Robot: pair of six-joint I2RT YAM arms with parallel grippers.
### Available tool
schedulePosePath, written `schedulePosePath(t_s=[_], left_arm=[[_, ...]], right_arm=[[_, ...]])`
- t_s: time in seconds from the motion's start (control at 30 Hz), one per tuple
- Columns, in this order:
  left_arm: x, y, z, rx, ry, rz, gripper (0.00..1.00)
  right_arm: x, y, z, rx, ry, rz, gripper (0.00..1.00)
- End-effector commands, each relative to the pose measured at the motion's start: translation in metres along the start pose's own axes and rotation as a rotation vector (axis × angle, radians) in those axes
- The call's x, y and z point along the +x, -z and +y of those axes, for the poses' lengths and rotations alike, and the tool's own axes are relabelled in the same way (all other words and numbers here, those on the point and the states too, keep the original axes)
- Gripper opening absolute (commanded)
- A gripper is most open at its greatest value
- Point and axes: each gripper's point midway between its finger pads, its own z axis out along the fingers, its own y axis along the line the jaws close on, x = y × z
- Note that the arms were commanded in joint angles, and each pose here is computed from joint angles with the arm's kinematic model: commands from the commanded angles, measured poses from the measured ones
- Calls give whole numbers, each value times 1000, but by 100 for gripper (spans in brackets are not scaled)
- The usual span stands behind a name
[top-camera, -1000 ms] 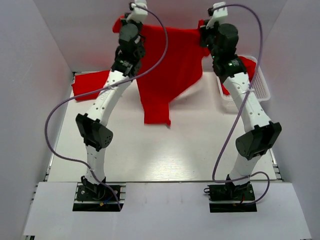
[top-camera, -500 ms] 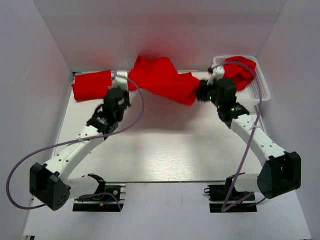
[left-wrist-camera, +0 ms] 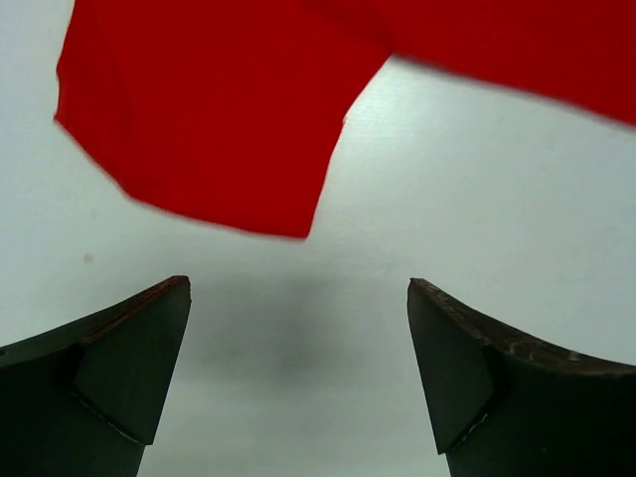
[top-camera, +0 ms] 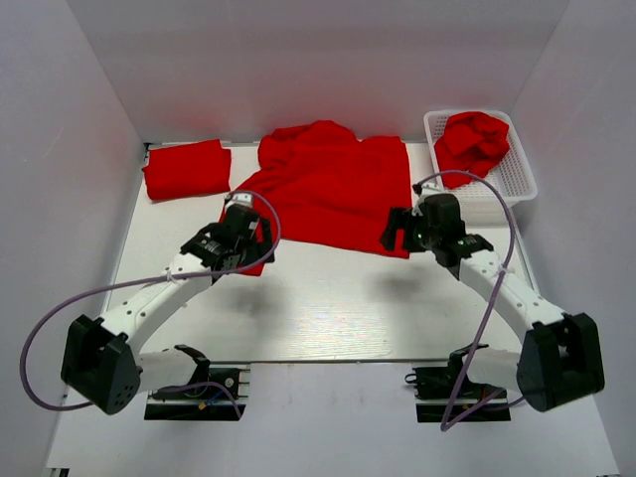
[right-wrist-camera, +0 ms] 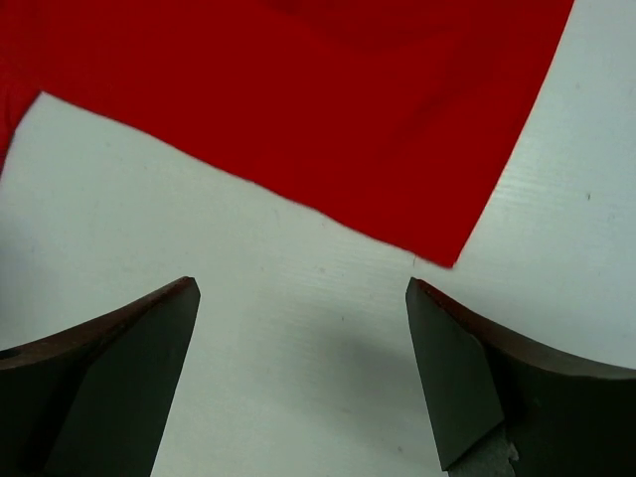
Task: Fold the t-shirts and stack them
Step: Flatten out the tshirt
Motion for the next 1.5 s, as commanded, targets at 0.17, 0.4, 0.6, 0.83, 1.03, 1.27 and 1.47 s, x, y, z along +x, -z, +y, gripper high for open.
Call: schedulePosePath(t_s=[0.17,0.4,0.6,0.83,1.03,1.27,1.47], left_arm=[[-89,-36,-10,-136,83,-127,100],[-76,-105,32,-201,215,59,100],[-38,-120,53,-211,289,181,100],[-2,-94,98,-341,406,201,100],[19,-98,140,-461,487,213,100],[18,-120,138,-358,514,213,90],[27,-130,127,-272,470,239,64]], right_arm=[[-60,-42,-11,121,-66,-41,90],[-48,-85,-21,161,-113,82,90],[-22,-112,-14,88,-152,188,90],[-10,-104,-22,114,-183,201,90],[-3,-89,-28,128,-188,198,90],[-4,-78,-35,160,-195,184,90],[2,-73,-45,219,-215,180,90]])
